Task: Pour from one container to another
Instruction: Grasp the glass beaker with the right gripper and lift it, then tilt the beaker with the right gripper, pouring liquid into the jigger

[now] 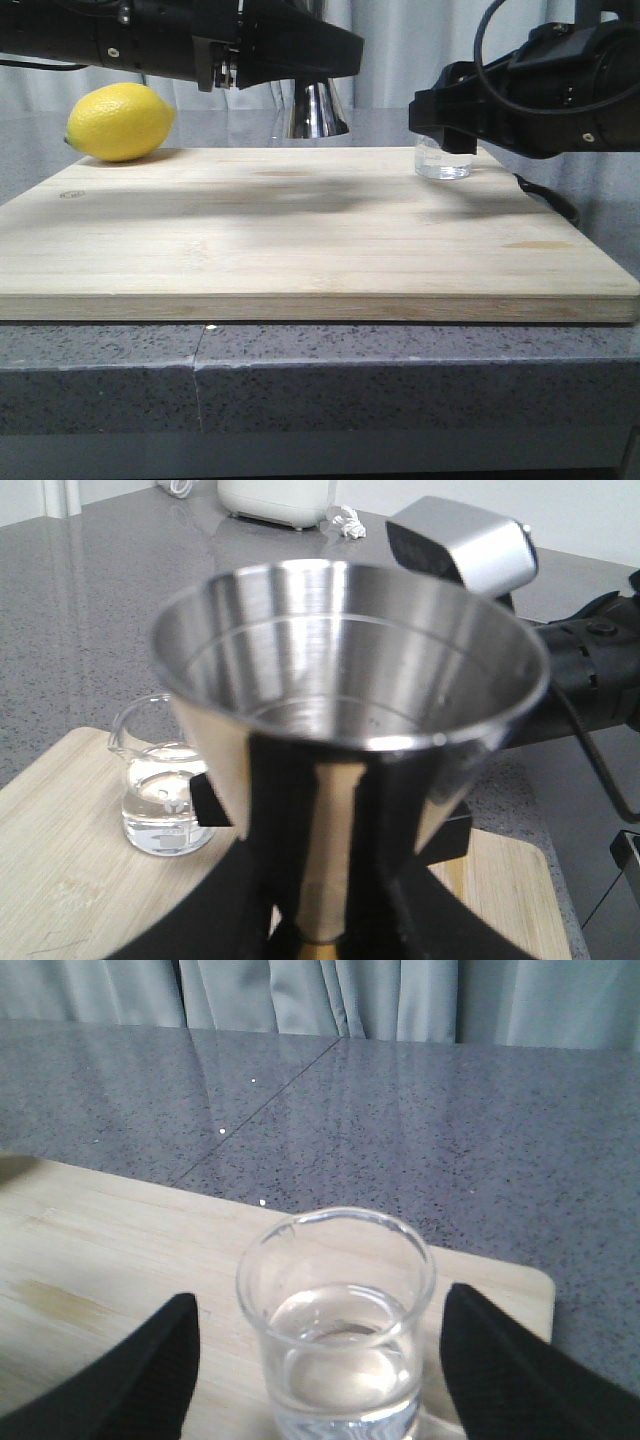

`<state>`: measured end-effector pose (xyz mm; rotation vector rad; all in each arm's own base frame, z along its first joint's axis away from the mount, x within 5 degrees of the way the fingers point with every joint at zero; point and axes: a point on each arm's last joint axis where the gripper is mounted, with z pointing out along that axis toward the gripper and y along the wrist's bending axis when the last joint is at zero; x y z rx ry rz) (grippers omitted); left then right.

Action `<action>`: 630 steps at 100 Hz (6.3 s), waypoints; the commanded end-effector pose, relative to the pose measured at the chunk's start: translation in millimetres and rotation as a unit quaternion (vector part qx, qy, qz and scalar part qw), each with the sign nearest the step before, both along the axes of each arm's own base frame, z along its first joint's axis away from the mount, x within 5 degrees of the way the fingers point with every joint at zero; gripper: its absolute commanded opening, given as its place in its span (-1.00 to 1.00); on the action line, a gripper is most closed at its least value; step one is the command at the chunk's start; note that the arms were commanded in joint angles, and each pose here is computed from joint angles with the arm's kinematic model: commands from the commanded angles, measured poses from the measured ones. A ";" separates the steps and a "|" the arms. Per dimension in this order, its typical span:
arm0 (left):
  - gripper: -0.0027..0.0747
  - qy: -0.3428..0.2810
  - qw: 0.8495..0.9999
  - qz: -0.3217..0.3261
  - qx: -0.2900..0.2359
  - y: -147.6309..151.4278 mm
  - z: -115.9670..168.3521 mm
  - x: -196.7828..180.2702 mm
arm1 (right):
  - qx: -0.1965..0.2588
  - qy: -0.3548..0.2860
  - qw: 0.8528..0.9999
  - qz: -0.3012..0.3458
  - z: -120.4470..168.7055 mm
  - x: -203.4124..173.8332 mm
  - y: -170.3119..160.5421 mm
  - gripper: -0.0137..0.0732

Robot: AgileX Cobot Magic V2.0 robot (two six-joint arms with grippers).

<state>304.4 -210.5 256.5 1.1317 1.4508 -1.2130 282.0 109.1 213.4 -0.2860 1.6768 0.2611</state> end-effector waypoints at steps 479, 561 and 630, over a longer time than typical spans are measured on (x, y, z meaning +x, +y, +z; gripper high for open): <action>-0.98 -0.017 0.996 -0.088 -0.017 -1.1 28.3 -21.2 | -0.419 -0.374 0.799 0.215 161.8 -29.4 35.0 -0.16; -0.98 -0.017 0.996 -0.089 -0.017 -1.1 28.3 -21.4 | -0.463 -0.371 0.773 0.226 157.0 -29.1 35.1 -0.16; -0.98 -0.017 0.995 -0.097 -0.011 -0.8 27.1 -22.8 | -0.488 -0.374 0.754 0.231 155.1 -29.0 35.0 -0.16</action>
